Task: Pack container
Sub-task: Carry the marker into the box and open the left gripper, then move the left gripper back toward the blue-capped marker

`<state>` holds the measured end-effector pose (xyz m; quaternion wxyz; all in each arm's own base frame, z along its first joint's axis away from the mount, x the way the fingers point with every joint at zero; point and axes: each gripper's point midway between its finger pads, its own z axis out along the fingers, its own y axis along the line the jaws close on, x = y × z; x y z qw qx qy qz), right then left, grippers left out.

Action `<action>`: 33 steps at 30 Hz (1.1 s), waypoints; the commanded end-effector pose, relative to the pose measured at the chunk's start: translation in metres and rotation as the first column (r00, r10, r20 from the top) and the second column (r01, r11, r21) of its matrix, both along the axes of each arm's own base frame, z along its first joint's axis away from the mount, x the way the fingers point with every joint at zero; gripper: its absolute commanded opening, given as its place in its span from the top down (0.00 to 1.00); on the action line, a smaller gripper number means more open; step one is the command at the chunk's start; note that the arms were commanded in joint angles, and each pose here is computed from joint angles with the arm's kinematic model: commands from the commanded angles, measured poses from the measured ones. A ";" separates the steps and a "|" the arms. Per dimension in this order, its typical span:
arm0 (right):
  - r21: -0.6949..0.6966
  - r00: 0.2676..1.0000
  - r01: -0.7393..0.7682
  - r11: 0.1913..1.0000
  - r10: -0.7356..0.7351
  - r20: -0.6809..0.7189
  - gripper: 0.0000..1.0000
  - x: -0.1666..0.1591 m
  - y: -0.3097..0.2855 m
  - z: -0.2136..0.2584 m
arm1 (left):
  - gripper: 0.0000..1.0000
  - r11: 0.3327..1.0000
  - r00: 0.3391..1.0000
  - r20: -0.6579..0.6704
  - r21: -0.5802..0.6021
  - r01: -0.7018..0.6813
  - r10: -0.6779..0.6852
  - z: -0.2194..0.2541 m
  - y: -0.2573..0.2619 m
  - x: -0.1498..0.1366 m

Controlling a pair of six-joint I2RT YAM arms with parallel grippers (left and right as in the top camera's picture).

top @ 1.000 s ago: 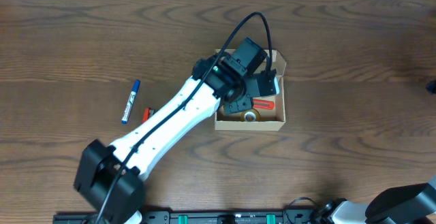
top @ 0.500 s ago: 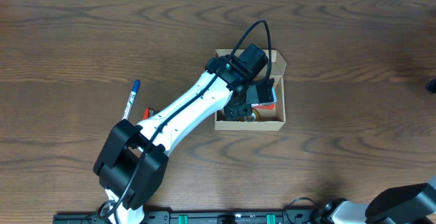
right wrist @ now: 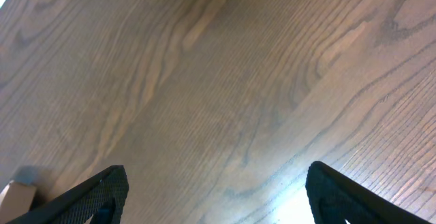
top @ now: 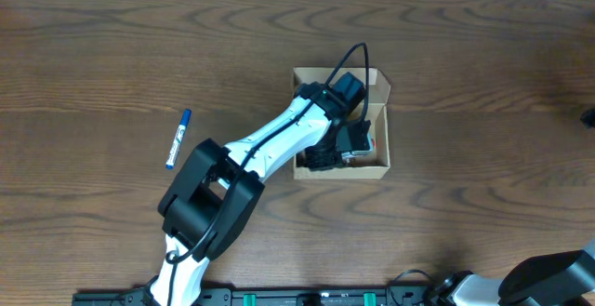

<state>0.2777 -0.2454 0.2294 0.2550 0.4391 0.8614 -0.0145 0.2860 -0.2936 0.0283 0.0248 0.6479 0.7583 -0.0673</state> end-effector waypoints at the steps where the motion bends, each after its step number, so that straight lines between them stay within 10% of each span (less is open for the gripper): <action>1: -0.014 1.000 -0.028 1.000 0.028 0.013 0.18 0.001 0.006 0.006 | 0.61 1.000 1.000 -0.003 -0.017 0.000 0.000 0.003 -0.004 0.003; 18: -0.018 0.999 -0.032 0.999 0.032 0.014 0.18 0.002 0.006 0.006 | 0.40 0.992 0.970 0.207 -0.037 -0.125 0.130 0.103 0.005 0.037; 24: -0.022 0.999 -0.042 0.999 0.042 0.012 0.17 0.002 0.006 0.006 | 0.21 0.924 0.813 0.468 -0.023 -0.382 0.348 0.189 0.074 0.065; 33: -0.019 0.998 -0.058 0.998 0.058 0.019 0.16 0.004 0.007 0.006 | 0.05 0.747 0.622 0.422 -0.280 -0.603 0.660 0.281 0.175 0.055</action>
